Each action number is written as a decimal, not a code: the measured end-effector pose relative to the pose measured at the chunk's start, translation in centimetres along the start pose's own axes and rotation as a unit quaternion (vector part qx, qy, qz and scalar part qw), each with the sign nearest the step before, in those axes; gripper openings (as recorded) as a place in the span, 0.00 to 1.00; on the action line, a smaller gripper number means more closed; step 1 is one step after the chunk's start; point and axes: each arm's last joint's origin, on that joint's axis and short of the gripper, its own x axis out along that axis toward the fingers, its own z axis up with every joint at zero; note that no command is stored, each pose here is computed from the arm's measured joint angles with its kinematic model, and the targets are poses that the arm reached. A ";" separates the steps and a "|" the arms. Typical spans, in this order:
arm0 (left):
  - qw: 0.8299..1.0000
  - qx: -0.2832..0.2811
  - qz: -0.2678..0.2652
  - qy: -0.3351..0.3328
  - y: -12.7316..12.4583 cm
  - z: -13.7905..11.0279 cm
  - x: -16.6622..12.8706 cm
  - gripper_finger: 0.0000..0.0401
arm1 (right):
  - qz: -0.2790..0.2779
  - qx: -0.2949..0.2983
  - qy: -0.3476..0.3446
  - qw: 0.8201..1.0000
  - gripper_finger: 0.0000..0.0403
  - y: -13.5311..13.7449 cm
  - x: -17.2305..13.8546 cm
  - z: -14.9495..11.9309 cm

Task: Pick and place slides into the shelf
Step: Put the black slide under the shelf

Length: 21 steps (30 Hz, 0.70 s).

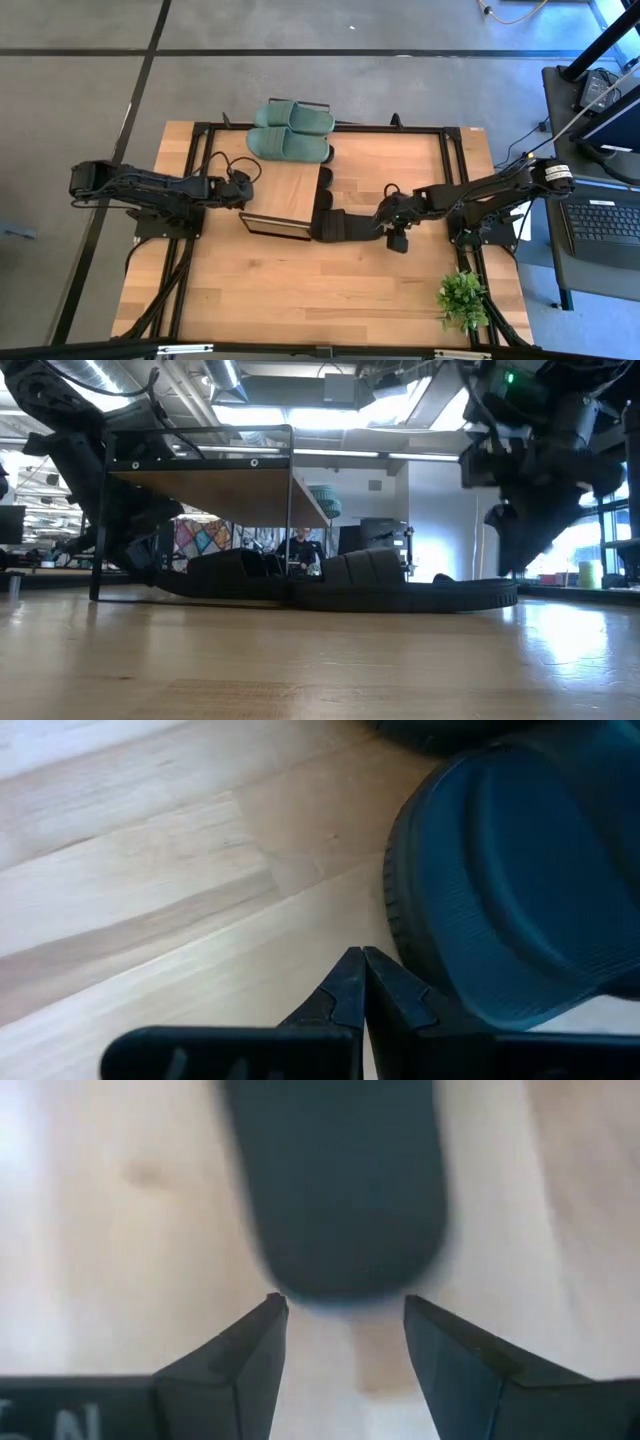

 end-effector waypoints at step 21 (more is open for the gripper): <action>1.000 -0.006 -0.004 -0.012 -0.1 0.2 -0.1 0.00 | 0.150 -0.108 -0.203 0.961 0.50 4.6 4.0 4.3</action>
